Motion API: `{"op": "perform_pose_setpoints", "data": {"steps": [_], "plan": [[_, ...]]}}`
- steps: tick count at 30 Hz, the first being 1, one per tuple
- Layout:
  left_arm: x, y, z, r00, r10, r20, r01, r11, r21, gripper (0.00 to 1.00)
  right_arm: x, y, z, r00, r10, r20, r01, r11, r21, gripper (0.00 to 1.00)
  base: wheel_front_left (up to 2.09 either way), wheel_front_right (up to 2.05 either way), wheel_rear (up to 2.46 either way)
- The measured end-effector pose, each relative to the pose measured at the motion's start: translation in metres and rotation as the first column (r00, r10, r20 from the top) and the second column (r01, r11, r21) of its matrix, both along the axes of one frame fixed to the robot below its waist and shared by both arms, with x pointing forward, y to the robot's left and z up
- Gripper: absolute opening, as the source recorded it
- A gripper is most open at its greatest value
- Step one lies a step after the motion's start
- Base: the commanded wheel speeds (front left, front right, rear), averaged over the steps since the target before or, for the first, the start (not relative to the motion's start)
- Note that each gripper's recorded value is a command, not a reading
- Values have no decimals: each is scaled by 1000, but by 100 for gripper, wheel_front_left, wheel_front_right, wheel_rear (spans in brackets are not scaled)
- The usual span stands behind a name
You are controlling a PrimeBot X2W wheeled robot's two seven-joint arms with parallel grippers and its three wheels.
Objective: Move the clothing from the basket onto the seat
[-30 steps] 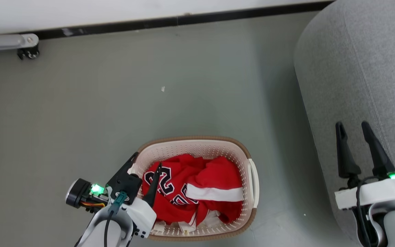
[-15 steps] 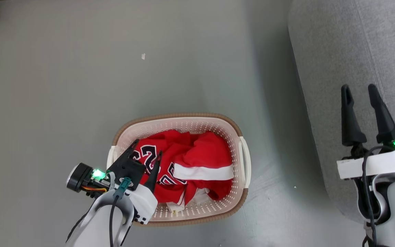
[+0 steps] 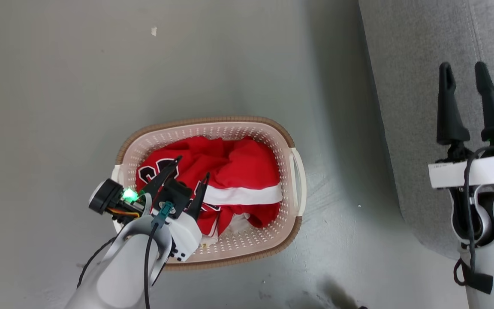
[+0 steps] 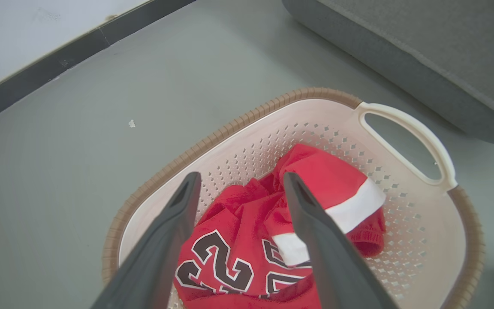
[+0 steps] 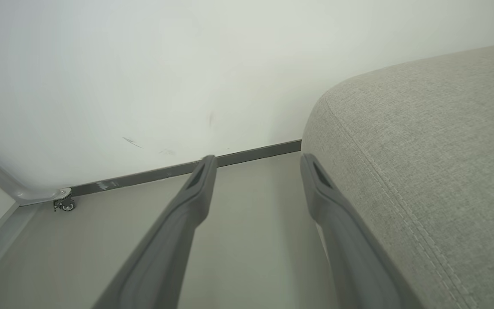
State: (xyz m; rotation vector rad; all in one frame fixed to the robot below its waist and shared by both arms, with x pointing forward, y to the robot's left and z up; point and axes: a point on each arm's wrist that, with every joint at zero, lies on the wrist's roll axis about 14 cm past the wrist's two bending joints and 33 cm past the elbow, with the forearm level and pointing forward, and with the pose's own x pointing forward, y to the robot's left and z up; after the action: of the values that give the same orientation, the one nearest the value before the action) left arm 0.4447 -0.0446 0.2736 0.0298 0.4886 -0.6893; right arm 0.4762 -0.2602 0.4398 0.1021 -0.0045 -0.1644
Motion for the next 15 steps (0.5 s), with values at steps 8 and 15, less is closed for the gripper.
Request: {"op": "perform_pose_setpoints", "data": {"steps": [8,15], "plan": [[2,-21,-16,998,-65,-18,64,998,-22,100,17,-6,-9,1000,-5,-6,5,1000,-17,100,0,0,0],[-16,-32,-40,989,-119,-87,116,993,-32,100,32,-4,-17,1000,10,-7,-10,1000,-9,100,0,0,0]]}}
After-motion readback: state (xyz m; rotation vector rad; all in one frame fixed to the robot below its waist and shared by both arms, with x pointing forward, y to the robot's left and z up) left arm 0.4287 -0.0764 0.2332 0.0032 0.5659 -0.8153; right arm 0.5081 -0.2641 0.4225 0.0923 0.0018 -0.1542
